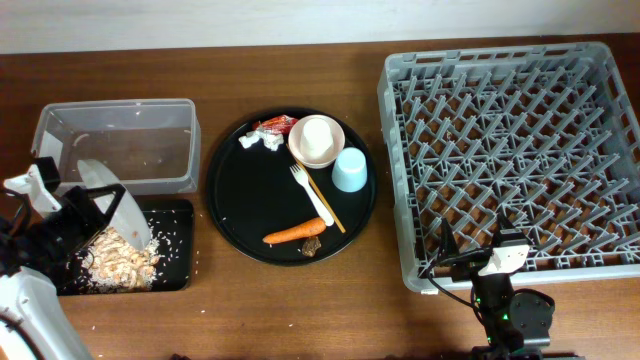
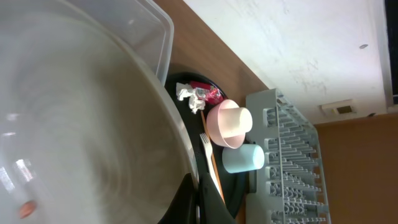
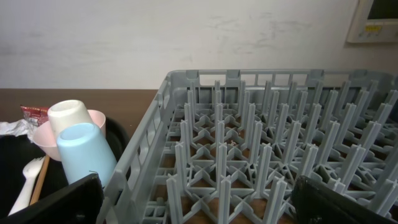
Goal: Sort waste into correct bins and load items into the dishwasher rack
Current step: 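Return the plate to the round tray and reach for the carrot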
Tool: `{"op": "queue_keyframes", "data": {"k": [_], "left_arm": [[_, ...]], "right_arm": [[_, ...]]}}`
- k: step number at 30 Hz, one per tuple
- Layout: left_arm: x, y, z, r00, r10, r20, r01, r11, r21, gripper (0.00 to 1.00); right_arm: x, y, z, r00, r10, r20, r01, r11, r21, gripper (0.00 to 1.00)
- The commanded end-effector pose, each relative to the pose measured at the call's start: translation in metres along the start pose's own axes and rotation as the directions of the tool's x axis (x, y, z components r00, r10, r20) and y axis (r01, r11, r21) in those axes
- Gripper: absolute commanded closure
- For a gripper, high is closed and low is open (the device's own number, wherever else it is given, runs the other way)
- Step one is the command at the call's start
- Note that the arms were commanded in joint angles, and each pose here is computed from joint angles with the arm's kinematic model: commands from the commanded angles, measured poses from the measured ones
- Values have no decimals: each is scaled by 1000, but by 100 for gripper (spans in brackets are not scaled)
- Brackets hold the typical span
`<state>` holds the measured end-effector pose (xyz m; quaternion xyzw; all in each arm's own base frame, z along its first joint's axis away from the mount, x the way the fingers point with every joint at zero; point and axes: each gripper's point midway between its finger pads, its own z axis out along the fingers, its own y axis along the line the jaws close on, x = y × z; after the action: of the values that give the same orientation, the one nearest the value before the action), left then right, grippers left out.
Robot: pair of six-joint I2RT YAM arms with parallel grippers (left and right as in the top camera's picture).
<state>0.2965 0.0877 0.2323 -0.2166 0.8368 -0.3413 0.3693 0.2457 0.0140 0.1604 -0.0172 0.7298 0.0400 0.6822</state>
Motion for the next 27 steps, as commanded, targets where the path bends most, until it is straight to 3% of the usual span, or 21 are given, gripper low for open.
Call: {"op": "queue_keyframes", "data": {"k": [1, 2, 5, 6, 11, 14, 17, 21, 25, 27], "left_arm": [[3, -25, -5, 998, 57, 6, -58, 988, 140, 100], [-2, -7, -3, 1000, 15, 12, -16, 999, 39, 100], [3, -13, -4, 1000, 16, 0, -16, 997, 74, 100], [0, -1, -4, 1000, 18, 9, -18, 1000, 2, 100], [-2, -5, -9, 998, -60, 27, 61, 998, -28, 100], [-2, -30, -17, 997, 34, 64, -24, 989, -143, 100], [18, -100, 2, 970, 245, -9, -244, 961, -132, 100], [84, -159, 62, 842, 511, -174, -536, 831, -150, 100], [147, -153, 134, 697, 611, -374, -702, 688, -183, 100], [176, -139, 169, 647, 603, -467, -734, 658, -168, 100]], "right_arm": [[3, -3, 0, 1000, 10, -4, -10, 1000, 15, 1], [3, -3, 0, 1000, 10, -4, -10, 1000, 15, 1], [3, -3, 0, 1000, 10, -4, -10, 1000, 15, 1], [3, -3, 0, 1000, 10, -4, -10, 1000, 15, 1], [3, -3, 0, 1000, 10, -4, -10, 1000, 15, 1], [3, -3, 0, 1000, 10, -4, -10, 1000, 15, 1], [3, -3, 0, 1000, 10, -4, -10, 1000, 15, 1], [3, -3, 0, 1000, 10, -4, -10, 1000, 15, 1], [3, -3, 0, 1000, 10, -4, -10, 1000, 15, 1], [3, -3, 0, 1000, 10, -4, -10, 1000, 15, 1]]}}
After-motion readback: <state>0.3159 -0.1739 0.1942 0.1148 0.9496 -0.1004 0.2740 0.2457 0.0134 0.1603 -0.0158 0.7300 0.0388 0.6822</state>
